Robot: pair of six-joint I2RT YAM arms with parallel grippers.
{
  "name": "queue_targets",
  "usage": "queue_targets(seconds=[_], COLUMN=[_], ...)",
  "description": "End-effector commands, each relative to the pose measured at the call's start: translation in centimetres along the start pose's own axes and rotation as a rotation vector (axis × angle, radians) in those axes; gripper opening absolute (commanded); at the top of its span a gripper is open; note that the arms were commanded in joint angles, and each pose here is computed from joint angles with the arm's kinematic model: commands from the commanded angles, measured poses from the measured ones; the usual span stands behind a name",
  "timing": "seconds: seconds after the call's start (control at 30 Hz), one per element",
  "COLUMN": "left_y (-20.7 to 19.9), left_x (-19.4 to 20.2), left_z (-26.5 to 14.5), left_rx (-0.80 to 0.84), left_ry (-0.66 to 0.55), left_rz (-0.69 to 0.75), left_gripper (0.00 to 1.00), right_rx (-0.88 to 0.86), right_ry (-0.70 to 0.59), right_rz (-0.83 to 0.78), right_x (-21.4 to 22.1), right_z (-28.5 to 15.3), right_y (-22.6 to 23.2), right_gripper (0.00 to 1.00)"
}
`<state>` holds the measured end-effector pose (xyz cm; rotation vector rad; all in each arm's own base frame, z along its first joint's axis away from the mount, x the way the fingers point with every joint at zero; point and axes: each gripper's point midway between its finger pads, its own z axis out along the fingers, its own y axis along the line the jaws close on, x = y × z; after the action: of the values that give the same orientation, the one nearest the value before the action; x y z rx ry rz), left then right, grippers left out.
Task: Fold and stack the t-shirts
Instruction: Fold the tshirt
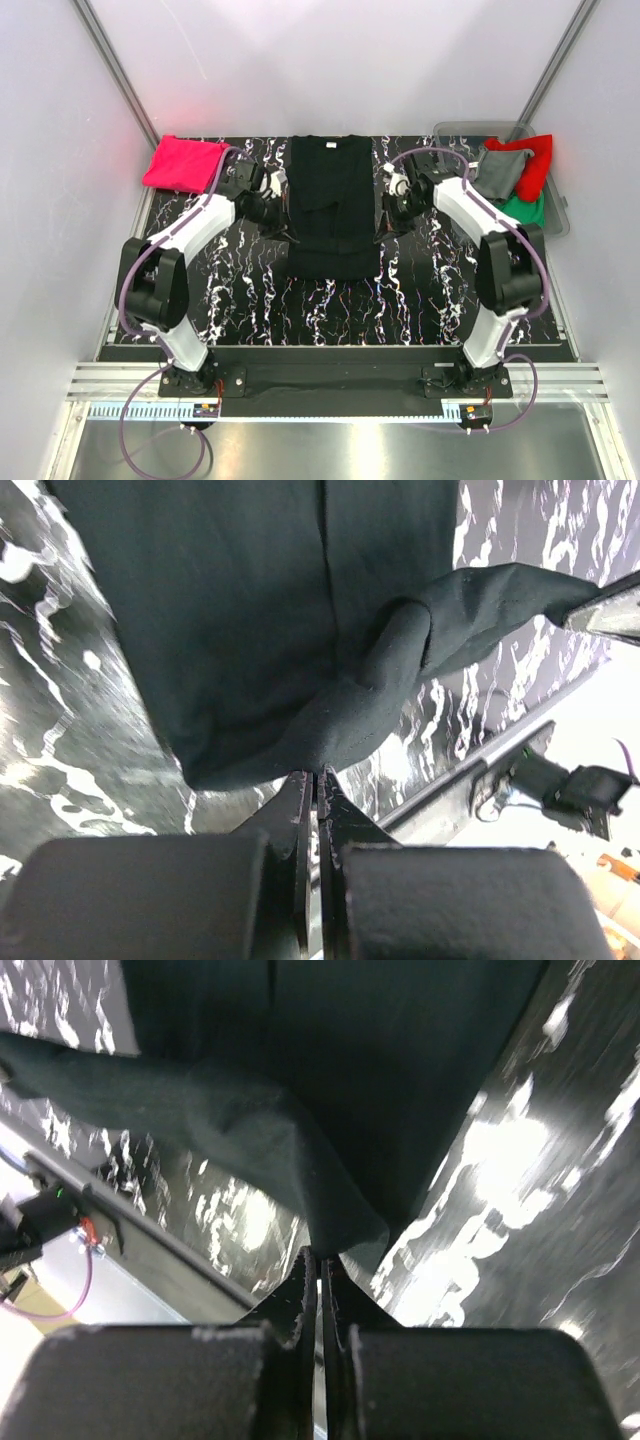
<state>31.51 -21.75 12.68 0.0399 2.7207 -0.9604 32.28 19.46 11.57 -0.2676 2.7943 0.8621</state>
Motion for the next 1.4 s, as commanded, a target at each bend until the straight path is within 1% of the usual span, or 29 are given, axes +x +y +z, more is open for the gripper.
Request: queue_targets(seconds=[0.0, 0.1, 0.13, 0.17, 0.23, 0.27, 0.33, 0.37, 0.43, 0.7, 0.83, 0.87, 0.9, 0.93, 0.97, 1.0, 1.03, 1.07, 1.1, 1.13, 1.17, 1.2, 1.23, 1.27, 1.3, 1.33, 1.37], left_y=[0.5, 1.5, 1.9, 1.9, 2.6, 2.6, 3.2, 3.2, 3.8, 5.3, 5.9, 6.0, 6.1, 6.2, 6.3, 5.9, 5.8, 5.2, 5.2, 5.4, 4.8, 4.7, 4.8, 4.5, 4.6, 5.8, 5.1], left_x=[-4.1, -5.5, -6.3, -7.2, -8.1, -8.9, -9.4, -9.8, -10.1, -11.9, -13.4, -13.9, -14.1, -14.4, -14.8, -15.3, -15.5, -16.0, -15.7, -15.2, -15.0, -14.2, -13.1, -10.9, -9.5, -6.6, -5.0], left_z=[-0.3, 0.1, 0.1, -0.1, 0.6, 0.6, 1.3, 1.4, 2.2, 4.0, 4.4, 4.5, 4.5, 4.6, 4.4, 3.8, 3.2, 1.7, 0.8, 0.2, -1.4, -1.8, -2.2, -2.1, -1.9, -0.8, -0.6], left_rx=[-0.027, -0.047, -0.053, -0.057, -0.066, -0.069, -0.076, -0.078, -0.083, -0.119, -0.148, -0.16, -0.163, -0.167, -0.18, -0.186, -0.196, -0.218, -0.239, -0.259, -0.262, -0.253, -0.24, -0.189, -0.163, -0.15, -0.094], left_ry=[-0.102, -0.118, -0.132, -0.149, -0.146, -0.161, -0.151, -0.157, -0.147, -0.153, -0.178, -0.19, -0.194, -0.199, -0.213, -0.232, -0.241, -0.272, -0.269, -0.267, -0.289, -0.277, -0.257, -0.206, -0.174, -0.102, -0.062], left_rz=[0.044, 0.027, 0.032, 0.037, 0.037, 0.044, 0.04, 0.043, 0.039, 0.046, 0.064, 0.067, 0.069, 0.08, 0.093, 0.11, 0.137, 0.159, 0.162, 0.16, 0.163, 0.151, 0.109, 0.077, 0.044, -0.045, -0.088], left_gripper=[0.0, 0.0, 0.0, 0.0, 0.0, 0.0, 0.0, 0.0, 0.0, 0.0, 0.0, 0.03, 0.14, 0.25, 0.31, 0.38, 0.42, 0.5, 0.65, 0.72, 0.75, 0.75, 0.75, 0.74, 0.74, 0.72, 0.7], right_rx=[0.034, 0.043, 0.048, 0.05, 0.059, 0.063, 0.065, 0.058, 0.054, 0.053, 0.05, 0.055, 0.053, 0.052, 0.059, 0.069, 0.077, 0.081, 0.08, 0.082, 0.064, 0.049, 0.035, 0.003, -0.015, -0.027, -0.053], right_ry=[-0.082, -0.111, -0.098, -0.123, -0.117, -0.14, -0.134, -0.152, -0.141, -0.165, -0.162, -0.164, -0.167, -0.169, -0.184, -0.199, -0.223, -0.232, -0.242, -0.243, -0.228, -0.212, -0.167, -0.104, -0.058, 0.011, 0.042], right_rz=[-0.064, -0.071, -0.062, -0.07, -0.067, -0.078, -0.066, -0.077, -0.067, -0.079, -0.075, -0.075, -0.08, -0.081, -0.091, -0.093, -0.099, -0.098, -0.092, -0.073, -0.044, -0.028, -0.002, 0.03, 0.062, 0.113, 0.146], right_x=[-4.2, -7.0, -7.4, -8.7, -9.5, -10.6, -11.2, -12.1, -12.4, -15.1, -15.5, -15.6, -15.7, -15.7, -16.2, -16.5, -16.7, -16.7, -16.6, -15.6, -14.5, -13.4, -11.1, -8.9, -7.3, -4.4, -3.0], right_z=[-0.2, 0.3, 1.1, 0.7, 1.5, 1.2, 2.0, 1.8, 2.7, 4.3, 5.1, 5.1, 5.2, 5.0, 4.6, 4.1, 2.7, 2.0, 1.2, 0.0, -0.5, -0.8, -0.8, -0.6, -0.3, 0.4, 0.7], right_y=[-1.4, -2.7, -3.4, -3.5, -4.5, -4.5, -5.2, -5.0, -5.4, -6.2, -6.6, -6.7, -6.6, -6.6, -6.4, -6.4, -6.0, -5.9, -5.7, -5.7, -5.4, -5.2, -5.0, -4.6, -4.5, -4.7, -4.5], right_gripper=[0.0, 0.0, 0.0, 0.0, 0.0, 0.0, 0.0, 0.0, 0.0, 0.0, 0.0, 0.0, 0.2, 0.32, 0.36, 0.38, 0.41, 0.44, 0.45, 0.46, 0.47, 0.47, 0.47, 0.47, 0.47, 0.47, 0.47])
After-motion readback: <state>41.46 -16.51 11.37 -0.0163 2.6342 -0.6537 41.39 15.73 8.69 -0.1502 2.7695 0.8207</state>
